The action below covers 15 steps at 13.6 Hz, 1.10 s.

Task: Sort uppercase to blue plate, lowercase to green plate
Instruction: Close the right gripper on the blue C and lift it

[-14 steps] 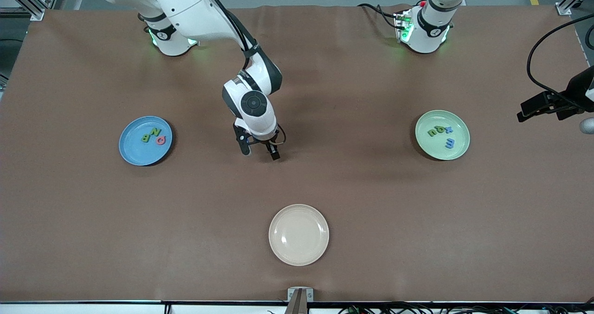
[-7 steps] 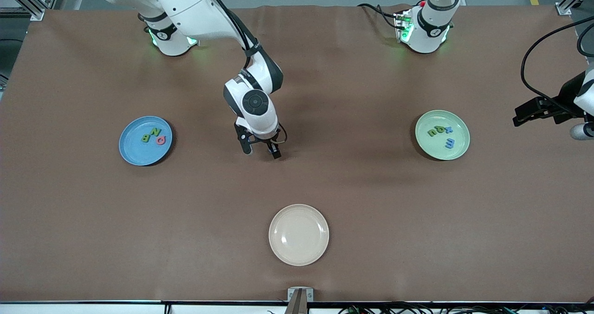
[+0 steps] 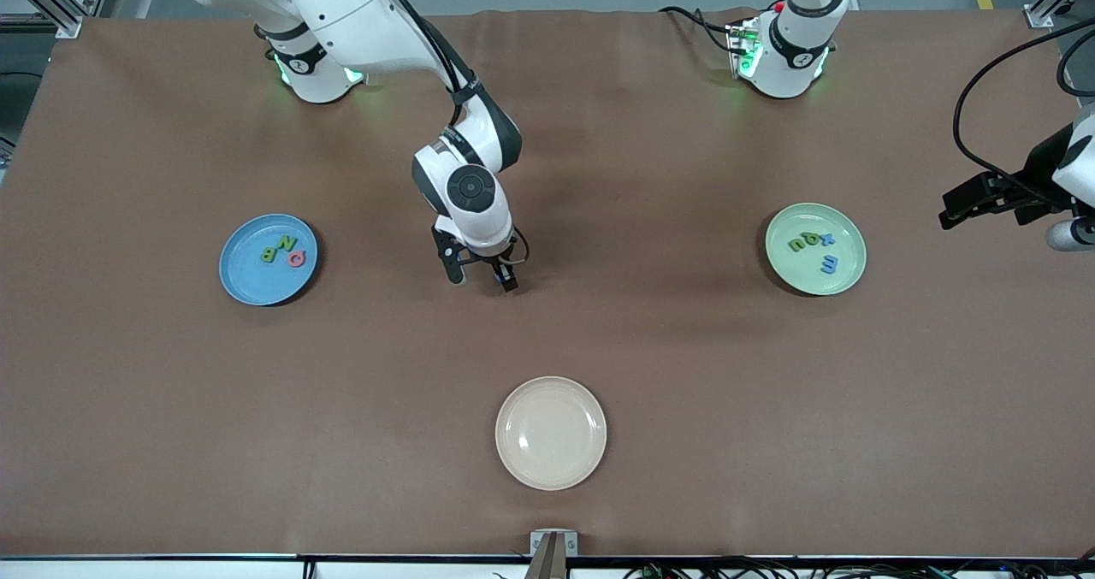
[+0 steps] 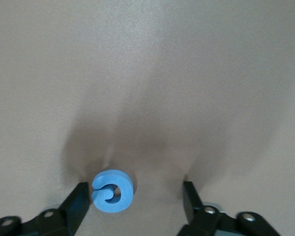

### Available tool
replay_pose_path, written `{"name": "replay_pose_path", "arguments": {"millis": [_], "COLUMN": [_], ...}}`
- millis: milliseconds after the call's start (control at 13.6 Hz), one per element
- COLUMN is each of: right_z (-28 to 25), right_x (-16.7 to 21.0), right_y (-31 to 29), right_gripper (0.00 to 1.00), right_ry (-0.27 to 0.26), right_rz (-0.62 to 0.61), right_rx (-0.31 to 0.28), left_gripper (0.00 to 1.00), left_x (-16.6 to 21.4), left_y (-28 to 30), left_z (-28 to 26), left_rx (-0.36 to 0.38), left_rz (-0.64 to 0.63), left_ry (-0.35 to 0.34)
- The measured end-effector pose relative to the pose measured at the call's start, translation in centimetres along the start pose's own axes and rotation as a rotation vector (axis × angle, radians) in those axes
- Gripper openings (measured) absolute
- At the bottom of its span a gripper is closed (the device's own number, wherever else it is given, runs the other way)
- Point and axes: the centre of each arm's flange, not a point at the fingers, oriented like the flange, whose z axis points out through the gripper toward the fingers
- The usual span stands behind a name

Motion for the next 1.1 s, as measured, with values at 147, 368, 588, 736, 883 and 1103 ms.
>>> {"name": "replay_pose_path", "arguments": {"millis": [147,368,588,736,883,1103], "right_z": [-0.2,-0.4,-0.9,-0.8,-0.8,-0.8], "right_x": [-0.1,-0.1,-0.2,-0.2,-0.2,0.0], "right_y": [-0.1,-0.1,0.0,0.0,0.0,0.1], "right_gripper": [0.71,0.55,0.34,0.34,0.34,0.34], "right_ry": [0.002,0.005,0.005,0.006,0.006,0.018], "right_rz": [-0.006,-0.010,-0.011,-0.012,-0.012,-0.018], "right_rx": [0.007,0.005,0.001,0.001,0.000,-0.020], "left_gripper": [1.00,1.00,1.00,1.00,1.00,1.00], "left_x": [-0.1,-0.3,-0.6,-1.2,-1.8,-2.1], "left_y": [-0.1,0.1,0.3,0.2,0.2,-0.2], "left_z": [-0.2,-0.5,-0.3,-0.3,-0.5,-0.6], "left_rx": [0.000,-0.008,-0.017,-0.017,-0.018,-0.018], "left_rz": [-0.001,0.000,0.002,0.003,0.004,-0.003], "left_ry": [0.002,0.005,-0.006,-0.009,-0.008,-0.009]}}
